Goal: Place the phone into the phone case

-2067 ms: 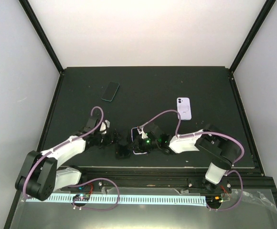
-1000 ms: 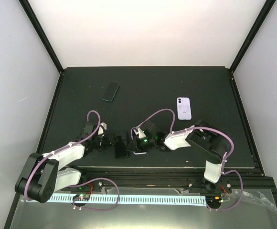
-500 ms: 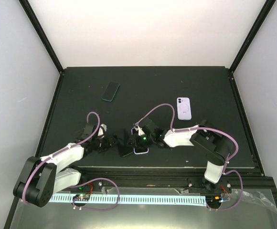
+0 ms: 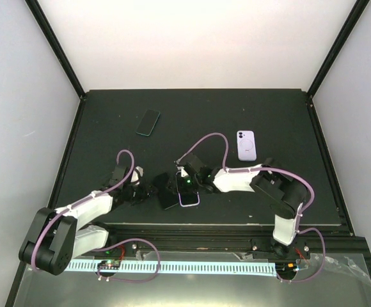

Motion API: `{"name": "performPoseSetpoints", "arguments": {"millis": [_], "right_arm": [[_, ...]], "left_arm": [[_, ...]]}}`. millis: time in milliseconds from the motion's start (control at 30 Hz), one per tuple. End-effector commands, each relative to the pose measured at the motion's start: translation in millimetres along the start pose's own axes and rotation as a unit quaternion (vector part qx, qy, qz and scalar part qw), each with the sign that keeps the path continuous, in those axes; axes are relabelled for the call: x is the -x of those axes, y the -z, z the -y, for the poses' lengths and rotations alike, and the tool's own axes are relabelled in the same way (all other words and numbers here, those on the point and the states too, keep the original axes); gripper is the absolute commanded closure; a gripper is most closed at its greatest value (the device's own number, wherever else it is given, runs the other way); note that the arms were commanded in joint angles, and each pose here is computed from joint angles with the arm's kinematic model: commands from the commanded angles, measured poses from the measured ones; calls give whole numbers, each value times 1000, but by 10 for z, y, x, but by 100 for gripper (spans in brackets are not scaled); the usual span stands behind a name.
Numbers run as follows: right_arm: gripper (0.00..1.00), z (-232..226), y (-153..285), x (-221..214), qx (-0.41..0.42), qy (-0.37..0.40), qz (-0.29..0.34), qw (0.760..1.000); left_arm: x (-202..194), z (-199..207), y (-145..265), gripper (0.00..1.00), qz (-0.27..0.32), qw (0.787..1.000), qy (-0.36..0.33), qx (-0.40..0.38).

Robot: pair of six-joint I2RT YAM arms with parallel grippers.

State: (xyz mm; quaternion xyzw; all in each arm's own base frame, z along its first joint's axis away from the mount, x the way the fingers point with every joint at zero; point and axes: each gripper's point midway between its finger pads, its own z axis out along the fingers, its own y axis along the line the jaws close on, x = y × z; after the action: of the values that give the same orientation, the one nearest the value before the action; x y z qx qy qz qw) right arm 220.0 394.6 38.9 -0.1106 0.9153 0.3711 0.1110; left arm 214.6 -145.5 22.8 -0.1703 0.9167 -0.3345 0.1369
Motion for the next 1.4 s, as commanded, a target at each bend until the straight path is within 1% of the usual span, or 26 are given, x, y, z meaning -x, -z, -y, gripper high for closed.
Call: {"name": "performPoseSetpoints", "arguments": {"millis": [0,167,400,533,700,1000,1133,1367], "right_arm": [[46,184,-112,50,-39,11,3,999],[41,123,-177,3,-18,7,-15,1000],[37,-150,-159,86,48,-14,-24,998],[37,-277,-128,191,84,-32,-19,996],[37,-463,-62,282,138,-49,-15,989],[39,-667,27,351,193,-64,-8,979],[39,-581,-9,341,174,-59,-4,983],[40,-99,-136,373,57,-33,15,998]], "left_arm": [[122,110,15,72,10,1000,-13,-14],[115,70,10,77,9,1000,-12,-11],[108,42,-12,83,3,1000,-8,-14],[94,57,-13,84,-4,1000,-2,-24],[128,17,22,84,2,1000,5,-22],[165,-1,41,83,4,999,17,-33],[187,-12,52,82,5,999,18,-31],[225,-1,63,82,5,999,13,-37]]}}
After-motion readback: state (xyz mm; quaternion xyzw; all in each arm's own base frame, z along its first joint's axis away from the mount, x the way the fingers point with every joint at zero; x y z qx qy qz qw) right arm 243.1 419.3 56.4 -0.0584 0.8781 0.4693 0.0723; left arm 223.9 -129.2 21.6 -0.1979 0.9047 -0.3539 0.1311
